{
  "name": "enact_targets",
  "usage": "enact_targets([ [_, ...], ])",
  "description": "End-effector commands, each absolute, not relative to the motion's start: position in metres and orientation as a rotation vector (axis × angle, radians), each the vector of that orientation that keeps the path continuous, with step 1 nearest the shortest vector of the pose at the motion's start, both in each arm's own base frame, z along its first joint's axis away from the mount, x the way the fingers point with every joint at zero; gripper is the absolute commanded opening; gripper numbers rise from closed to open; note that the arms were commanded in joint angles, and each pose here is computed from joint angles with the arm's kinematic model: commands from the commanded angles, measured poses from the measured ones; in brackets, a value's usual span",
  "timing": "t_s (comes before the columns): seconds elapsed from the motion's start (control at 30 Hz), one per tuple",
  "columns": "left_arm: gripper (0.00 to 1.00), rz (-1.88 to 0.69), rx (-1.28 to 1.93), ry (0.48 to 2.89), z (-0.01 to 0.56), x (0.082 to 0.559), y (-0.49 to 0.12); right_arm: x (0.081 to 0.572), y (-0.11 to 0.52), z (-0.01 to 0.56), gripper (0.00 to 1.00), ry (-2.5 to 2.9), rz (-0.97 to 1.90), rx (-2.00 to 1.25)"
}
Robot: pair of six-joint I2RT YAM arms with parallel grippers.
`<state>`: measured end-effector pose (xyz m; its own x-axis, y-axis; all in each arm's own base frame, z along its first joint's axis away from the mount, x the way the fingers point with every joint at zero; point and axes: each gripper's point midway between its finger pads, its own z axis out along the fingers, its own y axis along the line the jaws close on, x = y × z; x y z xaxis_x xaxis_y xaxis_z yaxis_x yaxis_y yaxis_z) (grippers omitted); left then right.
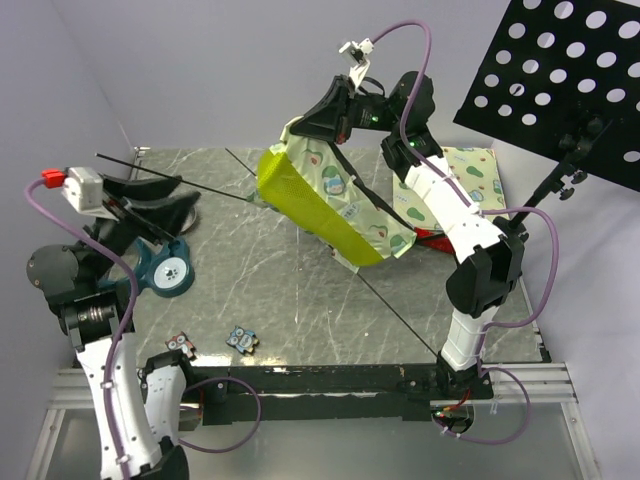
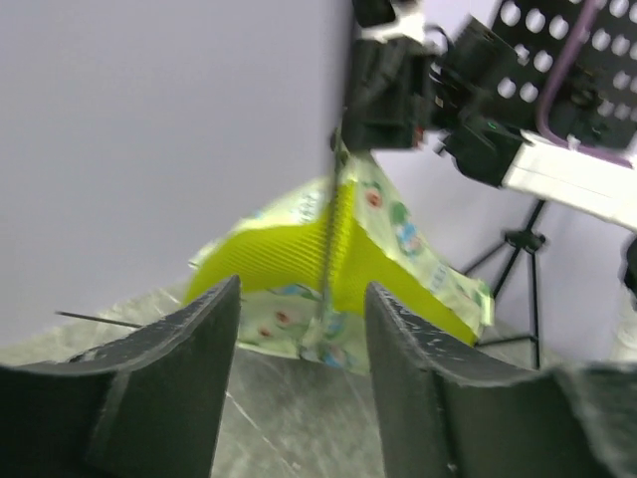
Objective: Set up the pet tent
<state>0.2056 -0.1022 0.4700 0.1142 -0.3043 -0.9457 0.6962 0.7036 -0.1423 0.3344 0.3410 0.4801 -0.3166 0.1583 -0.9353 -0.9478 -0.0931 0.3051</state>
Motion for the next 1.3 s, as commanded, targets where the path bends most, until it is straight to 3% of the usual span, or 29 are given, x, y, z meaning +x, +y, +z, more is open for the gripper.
enact_targets([
  [0.0,0.54,-0.753,0.361,1.095,0.511,0.193,-0.095,0.303,0.32,0.526,0.0,1.126,1.511,-1.031],
  [0.1,0.45,-0.748,0.381,1.038,0.529,0.187,-0.094,0.304,0.319,0.524,0.0,1.133,1.512,-1.036],
  [0.4,0.39,-0.719,0.485,0.917,0.557,0.173,-0.101,0.309,0.32,0.524,0.0,1.141,1.517,-1.044],
  [0.53,0.28,-0.742,0.455,0.901,0.558,0.175,-0.098,0.312,0.321,0.524,0.0,1.142,1.514,-1.042],
  [0.57,0.23,-0.752,0.456,0.899,0.558,0.176,-0.098,0.312,0.321,0.525,0.0,1.139,1.512,-1.043],
  [0.6,0.12,-0.757,0.461,0.887,0.561,0.175,-0.098,0.314,0.322,0.523,0.0,1.147,1.515,-1.04],
  [0.67,0.06,-0.754,0.49,0.863,0.566,0.172,-0.1,0.316,0.323,0.521,0.0,1.15,1.515,-1.043],
  [1.0,0.17,-0.809,0.463,0.797,0.592,0.164,-0.1,0.321,0.327,0.508,0.0,1.175,1.525,-1.044],
  [1.27,0.2,-0.834,0.452,0.733,0.603,0.158,-0.098,0.32,0.331,0.508,0.0,1.175,1.525,-1.058],
])
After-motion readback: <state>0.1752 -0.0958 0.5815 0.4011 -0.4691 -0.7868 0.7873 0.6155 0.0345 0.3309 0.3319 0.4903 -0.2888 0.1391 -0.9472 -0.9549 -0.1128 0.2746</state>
